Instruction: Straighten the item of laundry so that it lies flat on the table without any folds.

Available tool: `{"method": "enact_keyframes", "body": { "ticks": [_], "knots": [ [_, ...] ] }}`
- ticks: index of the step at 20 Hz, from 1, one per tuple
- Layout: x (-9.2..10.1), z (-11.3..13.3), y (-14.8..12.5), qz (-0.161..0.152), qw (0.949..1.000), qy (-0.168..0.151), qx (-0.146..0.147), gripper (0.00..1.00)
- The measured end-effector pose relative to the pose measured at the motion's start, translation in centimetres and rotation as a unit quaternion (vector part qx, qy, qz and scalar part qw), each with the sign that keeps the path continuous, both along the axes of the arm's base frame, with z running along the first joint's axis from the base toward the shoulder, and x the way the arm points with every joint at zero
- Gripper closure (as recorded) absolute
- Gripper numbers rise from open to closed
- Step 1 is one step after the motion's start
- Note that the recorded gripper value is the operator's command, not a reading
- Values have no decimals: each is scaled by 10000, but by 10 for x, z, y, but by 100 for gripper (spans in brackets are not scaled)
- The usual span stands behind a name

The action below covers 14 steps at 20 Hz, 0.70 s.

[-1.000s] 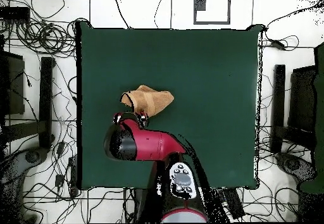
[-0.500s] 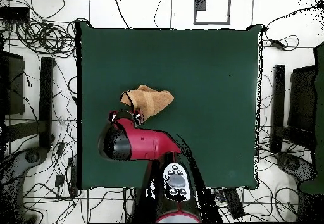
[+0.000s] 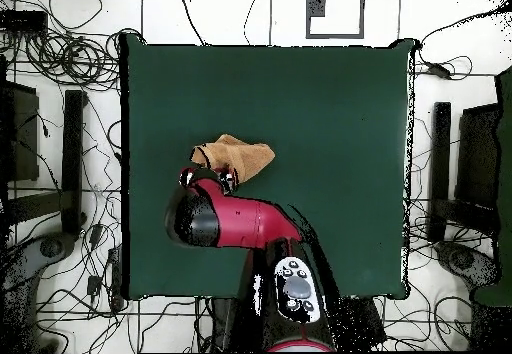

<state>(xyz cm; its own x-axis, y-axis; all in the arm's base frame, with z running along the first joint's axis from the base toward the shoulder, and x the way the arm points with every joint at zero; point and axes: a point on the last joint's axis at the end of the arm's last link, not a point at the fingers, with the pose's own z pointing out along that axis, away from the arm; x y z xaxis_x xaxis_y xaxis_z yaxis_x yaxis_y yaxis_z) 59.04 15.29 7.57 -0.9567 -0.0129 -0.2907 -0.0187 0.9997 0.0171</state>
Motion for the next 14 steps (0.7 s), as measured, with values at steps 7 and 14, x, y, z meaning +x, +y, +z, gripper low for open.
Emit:
{"method": "enact_keyframes", "body": {
  "ticks": [7,14],
  "knots": [
    [10,4,-5,-38,10000,47,9,0],
    [19,10,14,127,9999,-40,13,0]
  ]
}}
